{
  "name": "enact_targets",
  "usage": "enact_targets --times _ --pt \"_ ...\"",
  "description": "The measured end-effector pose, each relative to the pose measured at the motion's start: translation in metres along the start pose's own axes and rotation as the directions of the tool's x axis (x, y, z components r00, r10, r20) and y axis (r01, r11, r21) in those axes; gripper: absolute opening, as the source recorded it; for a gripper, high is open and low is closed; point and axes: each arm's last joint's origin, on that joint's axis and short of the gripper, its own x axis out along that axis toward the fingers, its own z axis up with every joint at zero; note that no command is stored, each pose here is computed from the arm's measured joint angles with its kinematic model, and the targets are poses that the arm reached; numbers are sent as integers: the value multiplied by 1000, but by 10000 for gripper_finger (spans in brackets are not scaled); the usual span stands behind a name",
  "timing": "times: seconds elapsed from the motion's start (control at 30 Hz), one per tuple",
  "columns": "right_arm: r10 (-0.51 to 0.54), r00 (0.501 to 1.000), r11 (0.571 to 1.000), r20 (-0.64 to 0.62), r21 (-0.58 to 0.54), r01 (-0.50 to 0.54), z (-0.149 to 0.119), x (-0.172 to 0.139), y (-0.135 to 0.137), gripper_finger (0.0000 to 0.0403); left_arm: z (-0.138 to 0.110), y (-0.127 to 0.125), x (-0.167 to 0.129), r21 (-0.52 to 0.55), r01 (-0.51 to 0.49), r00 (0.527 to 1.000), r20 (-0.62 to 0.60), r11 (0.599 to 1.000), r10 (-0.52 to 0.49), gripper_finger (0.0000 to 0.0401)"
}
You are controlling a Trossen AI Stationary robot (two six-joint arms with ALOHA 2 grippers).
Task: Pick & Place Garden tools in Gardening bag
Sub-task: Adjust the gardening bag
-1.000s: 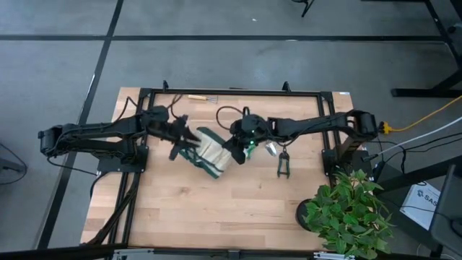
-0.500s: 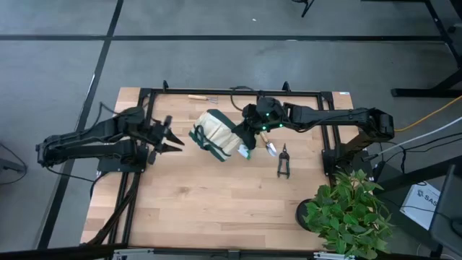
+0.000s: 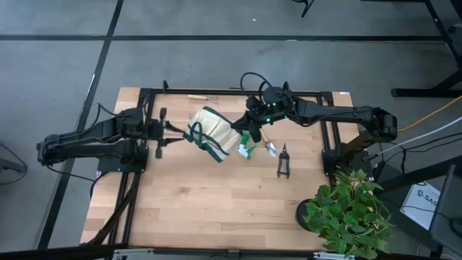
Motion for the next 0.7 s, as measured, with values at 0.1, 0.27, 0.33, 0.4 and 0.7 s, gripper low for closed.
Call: enact_targets --times 0.1,0.27,0.33,0.4,0.7 --pt "32 999 999 1 2 -32 3 -3 -4 3 -2 3 8 61 -51 997 -53 997 54 129" --pt "19 1000 1000 7 7 -19 5 -6 -10 3 1 6 20 150 -57 997 -38 987 63 175" --pt "12 1000 1000 10 6 -12 5 -7 -13 3 1 7 24 192 -62 996 -44 980 71 195" --pt "9 1000 1000 14 -2 -9 6 -7 -14 3 0 8 27 235 -78 994 -61 969 95 214" --pt "2 999 1000 36 -13 -2 9 -9 -17 3 1 2 37 355 -137 979 -96 925 182 247"
